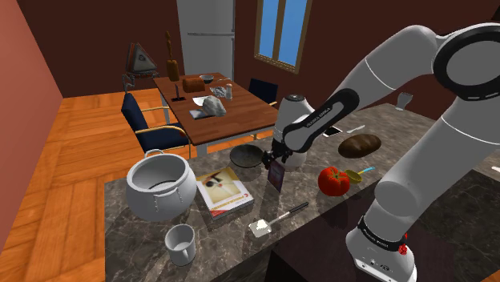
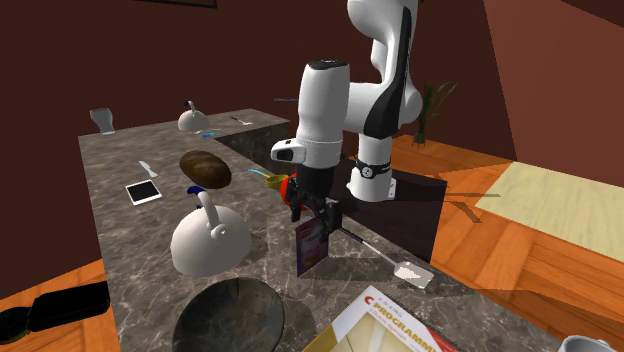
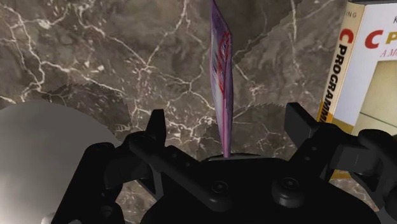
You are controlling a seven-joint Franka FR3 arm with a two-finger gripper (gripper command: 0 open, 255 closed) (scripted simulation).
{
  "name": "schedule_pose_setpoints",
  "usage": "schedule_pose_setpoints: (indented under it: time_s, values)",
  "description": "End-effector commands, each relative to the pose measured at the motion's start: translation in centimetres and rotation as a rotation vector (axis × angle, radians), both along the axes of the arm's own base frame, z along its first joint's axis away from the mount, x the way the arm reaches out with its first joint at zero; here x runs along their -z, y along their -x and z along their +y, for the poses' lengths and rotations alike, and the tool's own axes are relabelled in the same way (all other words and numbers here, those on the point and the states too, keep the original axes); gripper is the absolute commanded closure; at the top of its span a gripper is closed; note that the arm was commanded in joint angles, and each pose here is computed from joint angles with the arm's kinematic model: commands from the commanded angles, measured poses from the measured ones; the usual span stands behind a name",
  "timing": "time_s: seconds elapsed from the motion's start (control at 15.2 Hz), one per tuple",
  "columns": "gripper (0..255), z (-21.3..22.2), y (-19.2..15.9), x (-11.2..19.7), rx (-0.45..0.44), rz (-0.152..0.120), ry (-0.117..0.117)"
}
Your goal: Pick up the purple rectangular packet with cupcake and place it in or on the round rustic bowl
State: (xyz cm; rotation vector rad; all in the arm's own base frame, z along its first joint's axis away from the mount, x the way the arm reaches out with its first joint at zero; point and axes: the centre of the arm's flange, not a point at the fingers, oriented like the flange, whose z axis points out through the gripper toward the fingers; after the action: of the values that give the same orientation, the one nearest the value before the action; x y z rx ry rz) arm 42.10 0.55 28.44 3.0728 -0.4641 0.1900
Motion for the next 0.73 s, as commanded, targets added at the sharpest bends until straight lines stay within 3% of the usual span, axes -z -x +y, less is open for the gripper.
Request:
schedule_pose_setpoints:
  time_s: [0.0, 0.26, 0.33, 0.66]
  values:
    - [0, 0.04, 0.0, 0.09, 0.0, 0.0, 0.0]
    - [0, 0.03, 0.0, 0.08, 0.0, 0.0, 0.0]
    - [255, 0.03, 0.0, 0.08, 0.0, 0.0, 0.0]
    - [255, 0.03, 0.0, 0.08, 0.0, 0.0, 0.0]
